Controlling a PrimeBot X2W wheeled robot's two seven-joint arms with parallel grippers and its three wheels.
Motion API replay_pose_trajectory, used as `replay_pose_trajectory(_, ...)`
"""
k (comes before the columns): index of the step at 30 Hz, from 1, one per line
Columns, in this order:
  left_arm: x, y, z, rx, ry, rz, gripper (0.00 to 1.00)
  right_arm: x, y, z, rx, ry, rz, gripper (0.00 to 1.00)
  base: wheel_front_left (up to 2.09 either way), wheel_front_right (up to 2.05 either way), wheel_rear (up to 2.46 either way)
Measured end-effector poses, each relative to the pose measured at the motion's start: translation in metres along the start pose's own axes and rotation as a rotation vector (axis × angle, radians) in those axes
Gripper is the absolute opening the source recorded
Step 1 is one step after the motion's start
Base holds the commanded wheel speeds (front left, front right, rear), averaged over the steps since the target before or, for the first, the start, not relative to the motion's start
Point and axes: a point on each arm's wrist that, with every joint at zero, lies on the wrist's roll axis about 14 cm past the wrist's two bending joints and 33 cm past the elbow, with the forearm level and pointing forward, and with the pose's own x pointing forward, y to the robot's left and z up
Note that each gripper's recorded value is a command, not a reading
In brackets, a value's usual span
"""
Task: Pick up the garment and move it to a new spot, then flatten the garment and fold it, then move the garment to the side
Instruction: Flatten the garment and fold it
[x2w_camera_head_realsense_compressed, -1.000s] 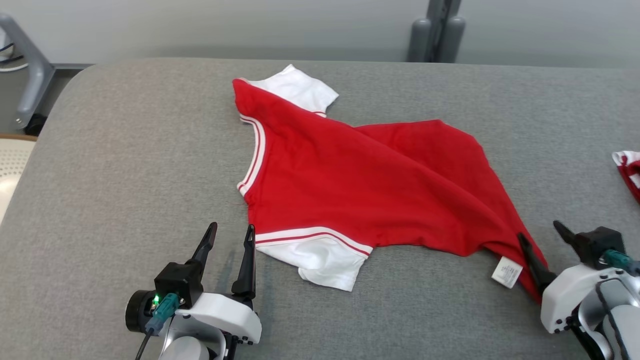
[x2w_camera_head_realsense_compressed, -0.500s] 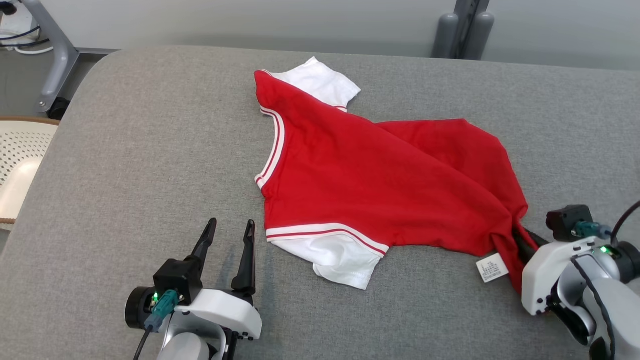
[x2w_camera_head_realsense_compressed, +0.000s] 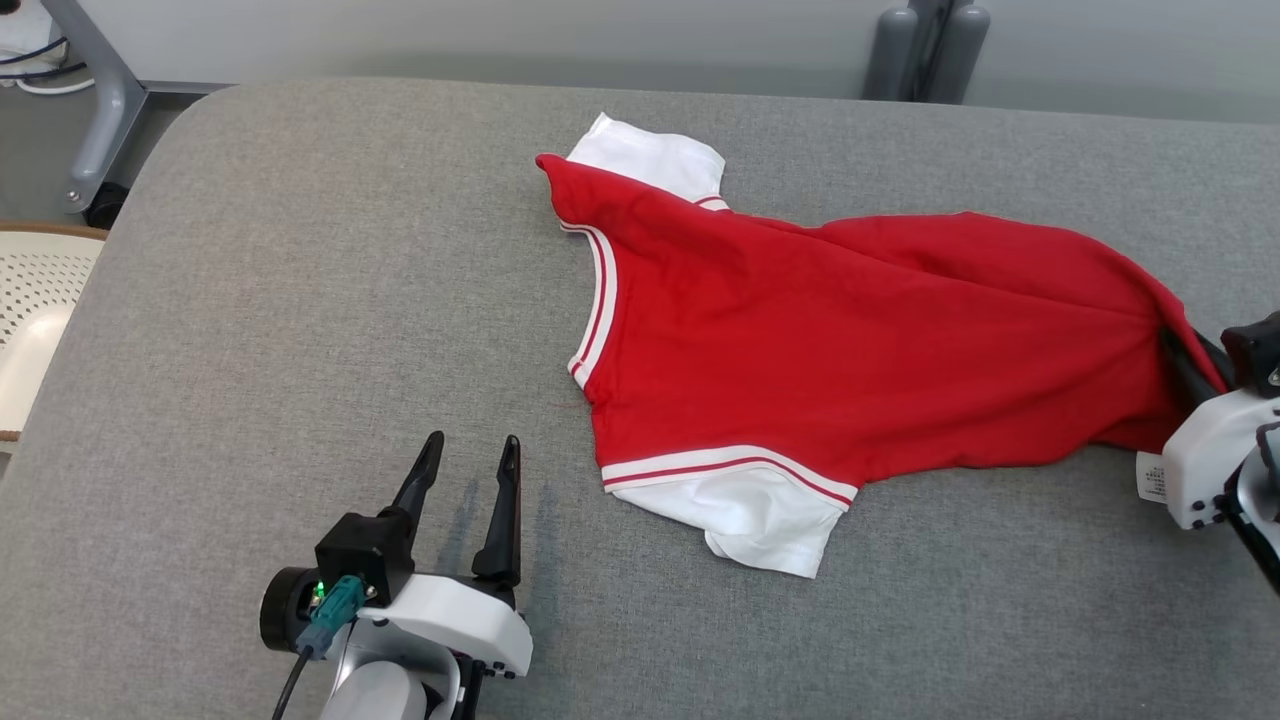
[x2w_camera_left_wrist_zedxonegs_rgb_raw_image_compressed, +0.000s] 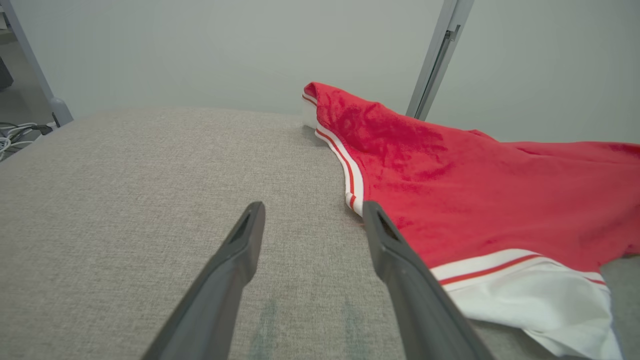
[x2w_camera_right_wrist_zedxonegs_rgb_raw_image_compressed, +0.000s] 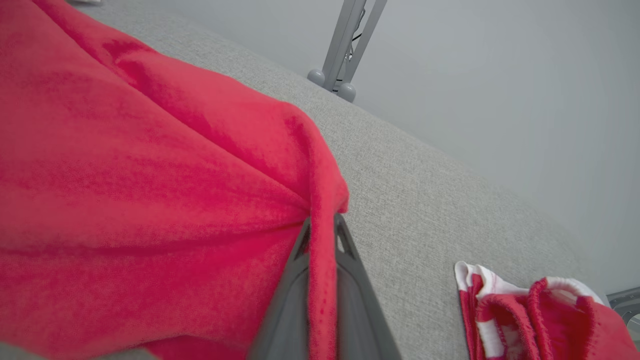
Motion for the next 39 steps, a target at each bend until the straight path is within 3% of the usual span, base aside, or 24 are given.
replay_pose_trajectory(1,0.0,-0.001,-0.001,-0.002,0.003,-0.003,1.0,0.0,0.002,-0.002,0.006,0.0,-0.002,0.72,0.0,0.0,0.0)
replay_pose_trajectory(2,0.0,-0.002,-0.002,-0.005,0.005,-0.004,1.0,0.001,0.005,-0.003,0.007,-0.001,-0.001,1.0,0.0,0.0,0.0)
replay_pose_trajectory(9,0.001,-0.015,-0.01,-0.004,0.031,-0.052,1.0,-0.003,0.002,0.001,0.054,-0.047,-0.037,1.0,0.0,0.0,0.0)
replay_pose_trajectory(12,0.001,-0.026,-0.016,-0.028,0.052,-0.088,1.0,-0.011,-0.005,0.018,0.085,-0.128,-0.068,1.0,0.0,0.0,0.0)
replay_pose_trajectory(20,0.004,-0.055,-0.037,-0.029,0.132,-0.189,1.0,-0.06,-0.014,0.04,0.125,-0.301,-0.161,1.0,0.0,0.0,0.0)
replay_pose_trajectory(29,0.01,-0.068,-0.063,0.004,0.237,-0.225,1.0,-0.114,-0.001,0.068,0.194,-0.47,-0.244,1.0,0.0,0.0,0.0)
replay_pose_trajectory(35,0.015,-0.065,-0.076,0.047,0.286,-0.208,1.0,-0.131,0.02,0.069,0.255,-0.496,-0.24,1.0,0.0,0.0,0.0)
replay_pose_trajectory(36,0.015,-0.064,-0.079,0.056,0.302,-0.202,0.68,-0.132,0.02,0.068,0.256,-0.494,-0.24,1.0,0.0,0.0,0.0)
replay_pose_trajectory(37,0.016,-0.063,-0.081,0.062,0.31,-0.2,0.47,-0.133,0.02,0.069,0.255,-0.496,-0.241,1.0,0.0,0.0,0.0)
replay_pose_trajectory(38,0.017,-0.064,-0.081,0.065,0.311,-0.201,0.34,-0.134,0.021,0.069,0.256,-0.498,-0.241,1.0,0.0,0.0,0.0)
replay_pose_trajectory(39,0.017,-0.064,-0.082,0.069,0.319,-0.203,0.15,-0.135,0.021,0.069,0.259,-0.499,-0.243,1.0,0.0,0.0,0.0)
